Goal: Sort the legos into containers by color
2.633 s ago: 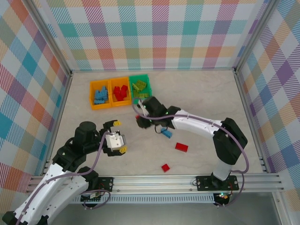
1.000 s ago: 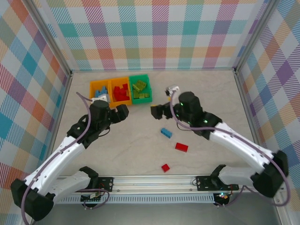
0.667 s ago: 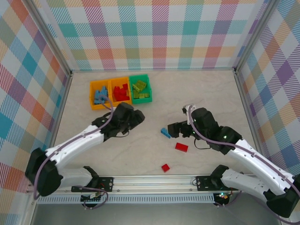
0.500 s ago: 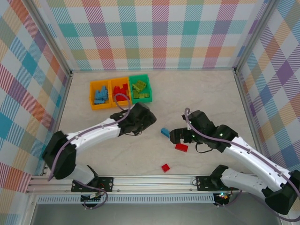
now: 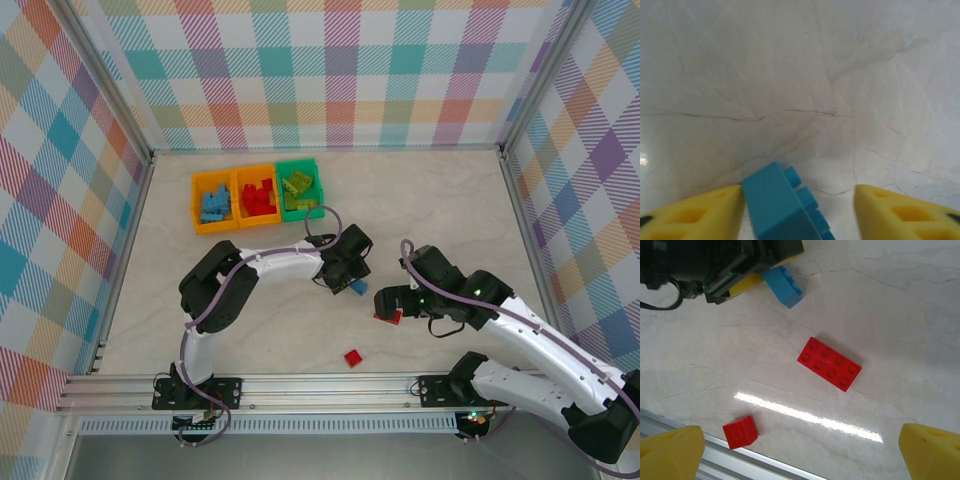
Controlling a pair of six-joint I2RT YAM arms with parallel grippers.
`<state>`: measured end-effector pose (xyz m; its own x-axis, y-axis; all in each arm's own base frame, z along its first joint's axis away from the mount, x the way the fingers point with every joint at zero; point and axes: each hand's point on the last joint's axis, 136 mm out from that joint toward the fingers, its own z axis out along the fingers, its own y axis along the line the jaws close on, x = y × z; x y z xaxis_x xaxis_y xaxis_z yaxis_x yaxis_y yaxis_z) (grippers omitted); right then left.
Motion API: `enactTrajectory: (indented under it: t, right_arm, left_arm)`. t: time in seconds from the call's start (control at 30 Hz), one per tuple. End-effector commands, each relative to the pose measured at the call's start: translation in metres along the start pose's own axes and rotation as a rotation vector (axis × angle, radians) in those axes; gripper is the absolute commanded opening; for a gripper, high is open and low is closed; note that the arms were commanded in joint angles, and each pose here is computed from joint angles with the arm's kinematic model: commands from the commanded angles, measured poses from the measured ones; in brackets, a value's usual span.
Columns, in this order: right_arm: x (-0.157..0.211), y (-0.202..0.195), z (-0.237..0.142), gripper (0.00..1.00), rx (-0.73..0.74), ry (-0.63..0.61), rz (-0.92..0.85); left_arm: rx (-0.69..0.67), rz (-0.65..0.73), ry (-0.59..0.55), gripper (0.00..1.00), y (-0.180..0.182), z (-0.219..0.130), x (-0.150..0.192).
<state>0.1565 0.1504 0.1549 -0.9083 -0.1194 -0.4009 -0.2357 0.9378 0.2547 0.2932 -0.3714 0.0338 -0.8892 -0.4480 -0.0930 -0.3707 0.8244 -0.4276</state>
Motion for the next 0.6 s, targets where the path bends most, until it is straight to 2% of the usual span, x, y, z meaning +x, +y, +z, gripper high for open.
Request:
enactTrajectory:
  t: [0.0,0.1,0.27,0.43,0.57]
  right_arm:
    - [0.007,-0.009,-0.001,1.00,0.027,0.011,0.031]
    - [0.008,-0.008,-0.001,1.00,0.023,0.015,0.039]
    - [0.006,-0.002,0.002,1.00,-0.001,0.022,0.046]
    - [-0.010,0.017,0.001,1.00,-0.100,-0.046,0.057]
    - [-0.020,0.028,0.002,1.00,-0.156,-0.086,0.060]
  left_arm:
    - [-0.025,0.011,0.044,0.49,0.001,0.005,0.011]
    - [-0.036,0.030,0.032,0.35,0.004,0.003,0.009]
    - [-0.027,0.086,-0.037,0.20,0.000,-0.020,-0.005]
    - [-0.017,0.137,-0.166,0.13,-0.001,-0.063,-0.040]
    - [-0.039,0.149,-0.361,0.12,0.014,-0.123,-0.101]
